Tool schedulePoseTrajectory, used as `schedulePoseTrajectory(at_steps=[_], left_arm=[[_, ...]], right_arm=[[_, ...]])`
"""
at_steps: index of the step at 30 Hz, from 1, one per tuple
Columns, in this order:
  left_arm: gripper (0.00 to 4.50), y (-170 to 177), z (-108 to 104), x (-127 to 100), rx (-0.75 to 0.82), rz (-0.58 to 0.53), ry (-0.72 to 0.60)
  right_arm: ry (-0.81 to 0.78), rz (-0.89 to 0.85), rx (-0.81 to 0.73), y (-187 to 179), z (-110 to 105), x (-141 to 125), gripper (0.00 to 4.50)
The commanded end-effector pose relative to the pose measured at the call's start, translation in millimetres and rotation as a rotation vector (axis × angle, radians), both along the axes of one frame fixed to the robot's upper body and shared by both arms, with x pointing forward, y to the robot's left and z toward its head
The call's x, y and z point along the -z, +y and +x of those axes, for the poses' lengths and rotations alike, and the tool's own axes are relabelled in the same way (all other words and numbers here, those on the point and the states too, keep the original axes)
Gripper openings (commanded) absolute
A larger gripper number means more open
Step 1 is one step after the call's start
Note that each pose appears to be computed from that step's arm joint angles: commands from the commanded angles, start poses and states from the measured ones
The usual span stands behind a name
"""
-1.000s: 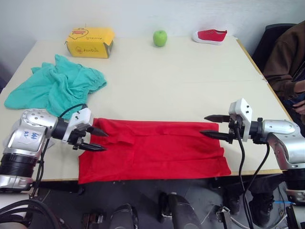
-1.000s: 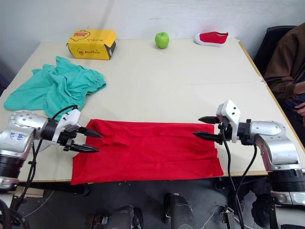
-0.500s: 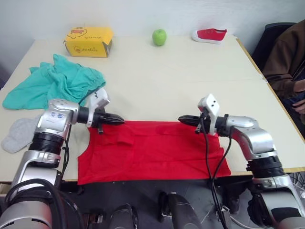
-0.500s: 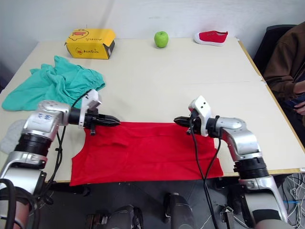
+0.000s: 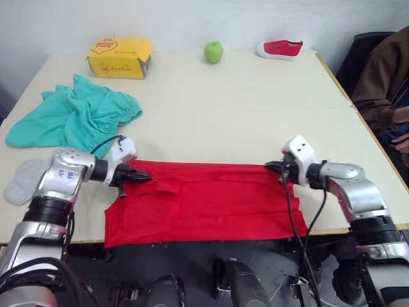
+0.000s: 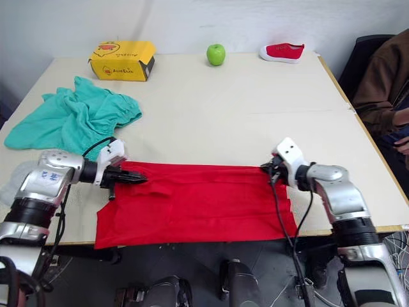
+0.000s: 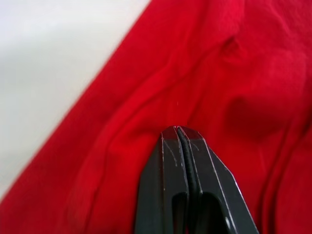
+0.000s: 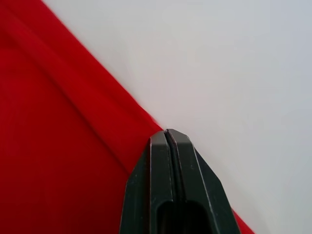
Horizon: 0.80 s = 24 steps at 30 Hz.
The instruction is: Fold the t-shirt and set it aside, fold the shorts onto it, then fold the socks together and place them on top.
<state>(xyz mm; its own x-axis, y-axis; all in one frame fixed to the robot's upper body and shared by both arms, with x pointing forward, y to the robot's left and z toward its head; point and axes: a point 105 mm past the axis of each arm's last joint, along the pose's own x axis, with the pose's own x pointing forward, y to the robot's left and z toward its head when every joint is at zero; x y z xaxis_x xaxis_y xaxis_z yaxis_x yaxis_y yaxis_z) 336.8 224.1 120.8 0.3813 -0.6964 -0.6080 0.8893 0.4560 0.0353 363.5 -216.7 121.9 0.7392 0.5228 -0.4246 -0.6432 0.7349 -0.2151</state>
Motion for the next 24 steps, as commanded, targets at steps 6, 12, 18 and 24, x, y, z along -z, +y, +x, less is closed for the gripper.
schedulePoseTrajectory(at_steps=[6,12,18,24], left_arm=[[0.04,9.1,-10.2,-30.8,-0.074,-0.102,-0.016],[0.04,-26.6,6.0,-71.3,-0.002,-0.247,-0.029],[0.04,-28.7,40.6,-41.7,-0.061,-0.107,-0.051],[0.04,-9.5,45.0,-4.2,-0.056,0.05,-0.006]], right_arm=[[-0.148,0.117,0.027,-15.1,-6.9,-43.4,0.0],[-0.131,0.19,-0.123,36.1,-21.9,-47.2,0.0],[-0.04,0.137,-0.128,54.2,-21.4,-13.8,0.0],[0.06,0.007,-0.042,22.3,-28.7,14.9,0.0]])
